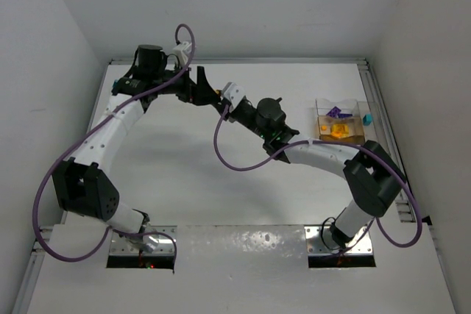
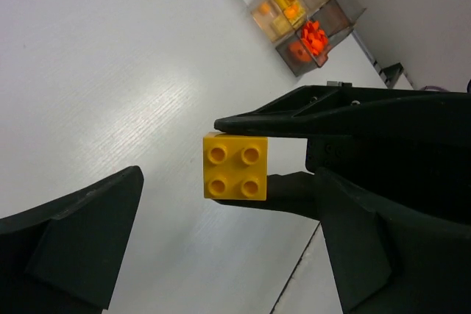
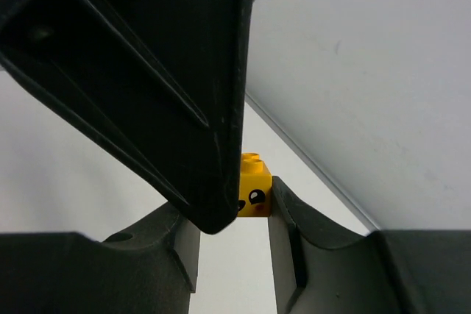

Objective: Sort the legos into containers by color

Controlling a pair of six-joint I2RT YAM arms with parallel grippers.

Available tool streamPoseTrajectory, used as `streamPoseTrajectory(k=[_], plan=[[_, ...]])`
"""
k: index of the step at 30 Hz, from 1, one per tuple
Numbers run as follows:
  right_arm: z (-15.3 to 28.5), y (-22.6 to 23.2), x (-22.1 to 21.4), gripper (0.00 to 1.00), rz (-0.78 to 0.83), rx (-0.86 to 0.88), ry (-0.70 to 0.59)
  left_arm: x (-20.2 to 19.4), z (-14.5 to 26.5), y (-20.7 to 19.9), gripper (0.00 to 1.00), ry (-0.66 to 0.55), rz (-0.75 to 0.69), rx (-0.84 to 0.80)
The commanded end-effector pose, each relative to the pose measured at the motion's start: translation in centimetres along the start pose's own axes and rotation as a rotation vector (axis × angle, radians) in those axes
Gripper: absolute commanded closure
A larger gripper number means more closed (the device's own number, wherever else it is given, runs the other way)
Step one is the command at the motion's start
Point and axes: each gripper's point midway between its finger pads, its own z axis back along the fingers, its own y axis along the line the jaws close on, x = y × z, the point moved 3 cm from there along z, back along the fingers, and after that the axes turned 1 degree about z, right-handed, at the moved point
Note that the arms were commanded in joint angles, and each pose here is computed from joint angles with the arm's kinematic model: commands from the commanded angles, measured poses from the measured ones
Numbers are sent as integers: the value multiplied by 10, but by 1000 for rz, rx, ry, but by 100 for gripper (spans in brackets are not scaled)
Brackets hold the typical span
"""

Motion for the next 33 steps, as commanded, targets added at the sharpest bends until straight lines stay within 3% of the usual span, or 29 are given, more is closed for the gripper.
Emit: streamPoseTrajectory(k=[1, 4, 7, 8, 10, 11, 13, 16, 22, 24, 25, 33], plan=[[8, -26, 24, 100, 3, -132, -63, 9, 3, -9, 0, -19, -29, -9], [20, -38, 9, 100, -3, -200, 42, 16, 5, -3, 0, -39, -31, 52], [46, -70, -24, 100, -45, -366, 241, 25, 8, 5, 0, -49, -40, 128], [68, -82, -46, 100, -88, -463, 392, 25, 10, 12, 0, -44, -32, 181], [102, -129, -64, 100, -179, -662, 540, 31, 14, 18, 0, -54, -47, 247], [135, -132, -89, 100, -225, -720, 722, 31, 17, 22, 0, -50, -48, 283], [187, -172, -106, 100, -359, -928, 844, 34, 26, 41, 0, -57, -70, 421], [256, -189, -128, 100, -407, -1077, 1071, 31, 41, 70, 0, -27, -140, 622], [298, -211, -156, 100, -534, -1148, 1176, 27, 92, 126, 0, 64, -273, 1102], [303, -216, -169, 100, -566, -1169, 1179, 15, 112, 146, 0, 96, -292, 1296], [304, -219, -179, 100, -584, -1181, 1195, -12, 121, 166, 0, 160, -260, 1409], [303, -204, -206, 100, -633, -1130, 1252, -55, 119, 175, 0, 186, -154, 1375]])
